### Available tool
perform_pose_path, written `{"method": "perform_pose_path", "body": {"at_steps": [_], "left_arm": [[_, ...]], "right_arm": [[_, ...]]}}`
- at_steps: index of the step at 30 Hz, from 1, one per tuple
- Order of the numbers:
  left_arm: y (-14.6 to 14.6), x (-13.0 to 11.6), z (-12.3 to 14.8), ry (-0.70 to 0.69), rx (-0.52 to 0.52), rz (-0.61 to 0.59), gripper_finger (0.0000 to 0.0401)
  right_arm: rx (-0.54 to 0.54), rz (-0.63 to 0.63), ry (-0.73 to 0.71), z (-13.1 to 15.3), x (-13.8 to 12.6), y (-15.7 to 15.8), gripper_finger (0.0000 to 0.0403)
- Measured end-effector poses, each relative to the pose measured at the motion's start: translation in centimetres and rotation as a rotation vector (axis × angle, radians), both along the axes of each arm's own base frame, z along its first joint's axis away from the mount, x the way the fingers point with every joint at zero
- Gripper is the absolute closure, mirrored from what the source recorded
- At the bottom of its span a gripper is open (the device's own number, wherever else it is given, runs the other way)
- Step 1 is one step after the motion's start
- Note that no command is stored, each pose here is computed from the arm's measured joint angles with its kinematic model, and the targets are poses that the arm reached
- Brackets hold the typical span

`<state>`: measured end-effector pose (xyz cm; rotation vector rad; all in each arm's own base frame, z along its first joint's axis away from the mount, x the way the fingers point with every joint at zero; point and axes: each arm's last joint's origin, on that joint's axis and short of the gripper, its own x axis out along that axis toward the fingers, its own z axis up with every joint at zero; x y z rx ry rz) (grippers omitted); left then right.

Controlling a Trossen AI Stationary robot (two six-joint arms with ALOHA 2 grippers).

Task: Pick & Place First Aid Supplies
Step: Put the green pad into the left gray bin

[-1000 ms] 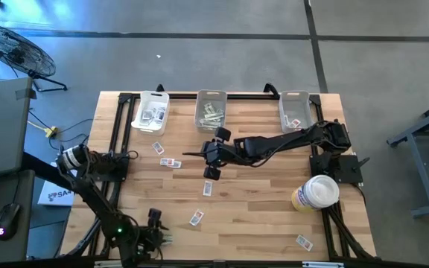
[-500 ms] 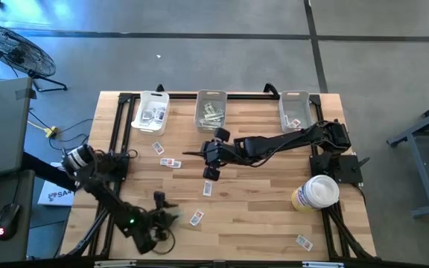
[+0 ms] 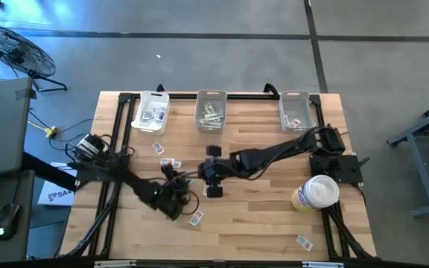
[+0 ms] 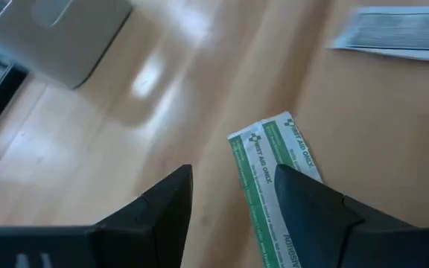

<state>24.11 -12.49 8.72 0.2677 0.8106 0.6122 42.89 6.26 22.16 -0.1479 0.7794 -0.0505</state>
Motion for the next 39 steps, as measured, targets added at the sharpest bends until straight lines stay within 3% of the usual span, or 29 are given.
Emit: {"method": "perform_pose_path", "body": {"at_steps": [4, 8, 18, 22, 26, 30, 39], "left_arm": [[1.0, 0.6, 1.3, 0.002, -0.042, 0.026, 0.0209], [0.5, -0.4, 3.7, 0.025, -0.088, -0.014, 0.0209], [-0.5, -6.3, 11.0, -0.118, -0.126, -0.103, 0.0209], [0.2, -8.9, 13.3, -0.226, -0.136, -0.082, 0.0209], [1.1, -10.1, 13.7, -0.348, -0.169, -0.016, 0.0209], [1.6, -10.2, 13.3, -0.45, -0.095, 0.013, 0.0209], [1.6, -10.3, 12.7, -0.355, -0.131, -0.013, 0.0209]], "right_arm": [[-0.002, 0.022, 0.079, -3.4, 0.8, 0.5, 0.0277], [-0.019, 0.006, 0.096, -5.7, 1.6, 0.2, 0.0277], [0.095, 0.072, -0.186, -7.1, 4.6, 0.7, 0.0277], [0.108, 0.087, -0.267, -8.5, 5.5, 0.8, 0.0277], [0.111, 0.086, -0.324, -9.3, 6.0, 0.9, 0.0277], [0.113, 0.093, -0.332, -10.0, 7.0, 1.1, 0.0277], [0.112, 0.135, -0.265, -11.4, 8.8, 1.4, 0.0277]]}}
